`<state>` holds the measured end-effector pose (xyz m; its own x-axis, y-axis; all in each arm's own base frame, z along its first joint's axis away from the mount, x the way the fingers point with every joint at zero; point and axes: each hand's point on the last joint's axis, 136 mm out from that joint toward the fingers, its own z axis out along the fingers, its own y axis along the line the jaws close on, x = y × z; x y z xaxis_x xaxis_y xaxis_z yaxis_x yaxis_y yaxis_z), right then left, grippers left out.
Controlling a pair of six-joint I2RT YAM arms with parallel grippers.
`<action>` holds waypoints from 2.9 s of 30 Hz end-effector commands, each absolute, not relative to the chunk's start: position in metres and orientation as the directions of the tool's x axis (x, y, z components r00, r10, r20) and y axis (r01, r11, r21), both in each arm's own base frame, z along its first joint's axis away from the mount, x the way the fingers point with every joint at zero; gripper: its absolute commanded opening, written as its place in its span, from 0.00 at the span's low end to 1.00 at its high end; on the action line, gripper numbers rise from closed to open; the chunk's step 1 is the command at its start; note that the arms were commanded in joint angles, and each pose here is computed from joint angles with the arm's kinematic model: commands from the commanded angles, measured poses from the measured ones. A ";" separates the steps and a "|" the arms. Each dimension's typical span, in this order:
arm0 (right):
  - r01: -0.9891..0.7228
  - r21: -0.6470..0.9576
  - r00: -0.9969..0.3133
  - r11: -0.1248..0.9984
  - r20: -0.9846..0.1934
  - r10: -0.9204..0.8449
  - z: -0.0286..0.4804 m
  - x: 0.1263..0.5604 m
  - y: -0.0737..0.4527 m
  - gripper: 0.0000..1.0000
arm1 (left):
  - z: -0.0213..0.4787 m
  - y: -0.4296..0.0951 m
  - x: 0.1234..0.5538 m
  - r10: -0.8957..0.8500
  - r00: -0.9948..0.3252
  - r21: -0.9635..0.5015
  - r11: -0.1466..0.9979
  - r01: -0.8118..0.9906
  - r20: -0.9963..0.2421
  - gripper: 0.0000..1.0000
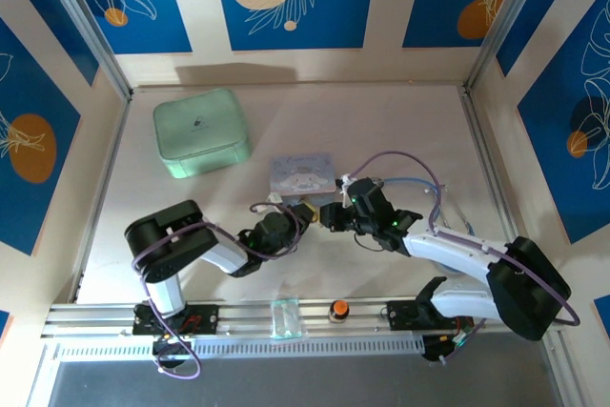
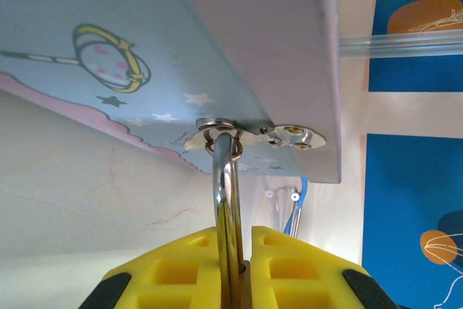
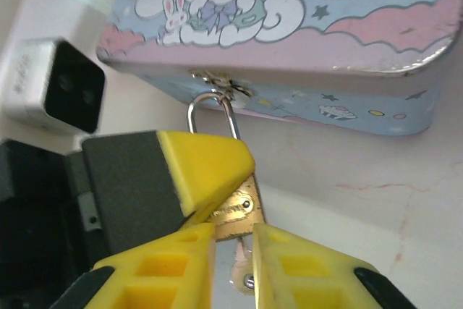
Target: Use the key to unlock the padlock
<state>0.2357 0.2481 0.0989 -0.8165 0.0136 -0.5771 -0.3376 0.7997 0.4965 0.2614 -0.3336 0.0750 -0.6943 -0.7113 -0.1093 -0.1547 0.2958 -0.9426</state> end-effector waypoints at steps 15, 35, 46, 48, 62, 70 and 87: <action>-0.549 0.133 -0.738 0.825 -0.540 -0.404 0.057 0.210 0.252 0.21 | 0.107 -0.339 0.265 -0.700 -0.702 -0.963 0.258 -0.076 -0.133 0.00; -0.549 0.185 -0.715 0.815 -0.609 -0.344 0.066 0.219 0.265 0.07 | 0.108 -0.349 0.263 -0.679 -0.724 -0.966 0.246 -0.076 -0.116 0.00; -0.531 0.216 -0.710 0.819 -0.641 -0.292 0.080 0.233 0.267 0.10 | 0.102 -0.344 0.259 -0.691 -0.716 -0.967 0.237 -0.089 -0.103 0.00; -0.524 0.206 -0.716 0.826 -0.631 -0.297 0.075 0.229 0.261 0.16 | 0.101 -0.340 0.261 -0.697 -0.708 -0.965 0.246 -0.087 -0.113 0.00; -0.516 0.179 -0.729 0.838 -0.605 -0.320 0.074 0.208 0.233 0.40 | 0.105 -0.338 0.264 -0.689 -0.711 -0.960 0.270 -0.073 -0.140 0.00; -0.579 0.082 -0.664 0.811 -0.625 -0.410 0.075 0.221 0.256 0.39 | 0.110 -0.337 0.263 -0.683 -0.714 -0.957 0.281 -0.065 -0.152 0.00; -0.620 0.055 -0.593 0.783 -0.686 -0.422 0.080 0.240 0.276 0.07 | 0.108 -0.344 0.258 -0.655 -0.746 -0.960 0.268 -0.076 -0.124 0.00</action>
<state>0.2255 0.2658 0.0614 -0.6287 -0.4774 -0.6138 -0.6171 0.7866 0.0204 0.2609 -0.3305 0.0809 -0.7176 -0.6807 -0.1476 -0.1319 0.3408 -0.9308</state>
